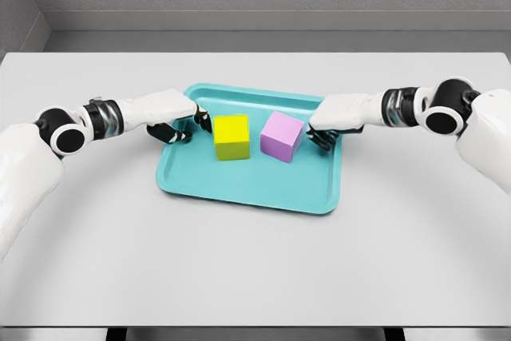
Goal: Push two cubes
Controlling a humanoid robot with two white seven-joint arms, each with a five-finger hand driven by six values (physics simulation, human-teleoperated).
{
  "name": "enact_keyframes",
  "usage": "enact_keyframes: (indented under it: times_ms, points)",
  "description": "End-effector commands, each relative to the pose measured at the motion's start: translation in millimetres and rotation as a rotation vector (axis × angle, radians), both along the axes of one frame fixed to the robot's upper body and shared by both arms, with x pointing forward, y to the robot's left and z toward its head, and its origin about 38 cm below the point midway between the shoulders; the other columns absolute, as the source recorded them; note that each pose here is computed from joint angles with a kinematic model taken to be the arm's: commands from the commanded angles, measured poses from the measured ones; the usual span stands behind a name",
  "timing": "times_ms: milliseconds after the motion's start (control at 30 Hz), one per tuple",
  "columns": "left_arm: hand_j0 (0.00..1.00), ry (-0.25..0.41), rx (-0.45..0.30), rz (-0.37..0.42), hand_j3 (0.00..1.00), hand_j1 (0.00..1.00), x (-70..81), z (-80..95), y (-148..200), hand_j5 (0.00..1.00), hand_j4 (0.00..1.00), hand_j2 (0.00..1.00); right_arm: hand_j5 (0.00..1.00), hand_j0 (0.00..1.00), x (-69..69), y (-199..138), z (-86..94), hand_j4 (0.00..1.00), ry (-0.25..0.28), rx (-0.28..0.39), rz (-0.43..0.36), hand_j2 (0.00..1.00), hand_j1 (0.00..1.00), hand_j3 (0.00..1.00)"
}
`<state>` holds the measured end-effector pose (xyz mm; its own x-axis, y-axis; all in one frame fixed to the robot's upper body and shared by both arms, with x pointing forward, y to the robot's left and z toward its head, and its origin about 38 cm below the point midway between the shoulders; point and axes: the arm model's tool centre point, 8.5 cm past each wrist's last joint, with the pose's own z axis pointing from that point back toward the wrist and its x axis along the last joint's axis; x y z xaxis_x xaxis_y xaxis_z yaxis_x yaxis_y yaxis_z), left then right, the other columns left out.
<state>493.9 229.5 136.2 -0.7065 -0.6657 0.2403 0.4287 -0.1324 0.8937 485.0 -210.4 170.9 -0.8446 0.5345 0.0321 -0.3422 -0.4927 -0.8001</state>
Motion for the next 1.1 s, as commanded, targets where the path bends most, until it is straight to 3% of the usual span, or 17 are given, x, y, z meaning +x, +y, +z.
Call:
enact_keyframes:
  times_ms: [0, 67, 167, 233, 500, 700, 833, 1067]
  points:
    - [0.51, -0.008, 0.047, -0.02, 0.51, 0.51, -1.8, -4.4, 0, 0.51, 0.51, 0.51, 0.13, 0.13, 1.7, -2, -1.5, 0.13, 0.006, 0.003, -0.014, 0.13, 0.13, 0.13]
    - [0.51, -0.027, 0.016, -0.029, 0.51, 0.51, -3.5, 6.0, 0, 0.51, 0.51, 0.51, 0.13, 0.13, 2.0, -1, -0.8, 0.13, 0.005, 0.004, -0.013, 0.13, 0.13, 0.13]
    - [0.51, -0.074, -0.024, -0.027, 0.51, 0.51, -11.4, 40.9, 30, 0.51, 0.51, 0.51, 0.13, 0.13, 3.9, 2, -1.4, 0.13, 0.008, 0.006, -0.014, 0.13, 0.13, 0.13]
    - [0.51, -0.086, -0.031, -0.034, 0.51, 0.51, -13.4, 46.3, 30, 0.51, 0.51, 0.51, 0.13, 0.13, 5.6, 3, -0.5, 0.13, 0.007, 0.008, -0.015, 0.13, 0.13, 0.13]
    - [0.5, -0.074, -0.025, -0.056, 0.5, 0.5, -14.6, 38.1, 17, 0.5, 0.5, 0.5, 0.13, 0.13, 7.8, 9, 2.6, 0.13, 0.001, 0.015, -0.009, 0.13, 0.13, 0.13]
    - [0.5, -0.023, -0.046, -0.068, 0.5, 0.5, -10.8, 18.7, -8, 0.5, 0.5, 0.5, 0.13, 0.13, 9.2, 14, 6.1, 0.13, -0.005, 0.021, -0.001, 0.13, 0.13, 0.13]
    - [0.5, 0.023, -0.041, -0.033, 0.5, 0.5, -6.7, 5.3, 0, 0.5, 0.5, 0.5, 0.13, 0.13, 11.0, 18, 8.2, 0.13, -0.009, 0.022, 0.003, 0.13, 0.13, 0.13]
    - [0.5, 0.043, -0.041, -0.035, 0.5, 0.5, -5.0, 1.9, -5, 0.5, 0.5, 0.5, 0.13, 0.13, 12.7, 21, 8.6, 0.13, -0.009, 0.021, 0.004, 0.13, 0.13, 0.13]
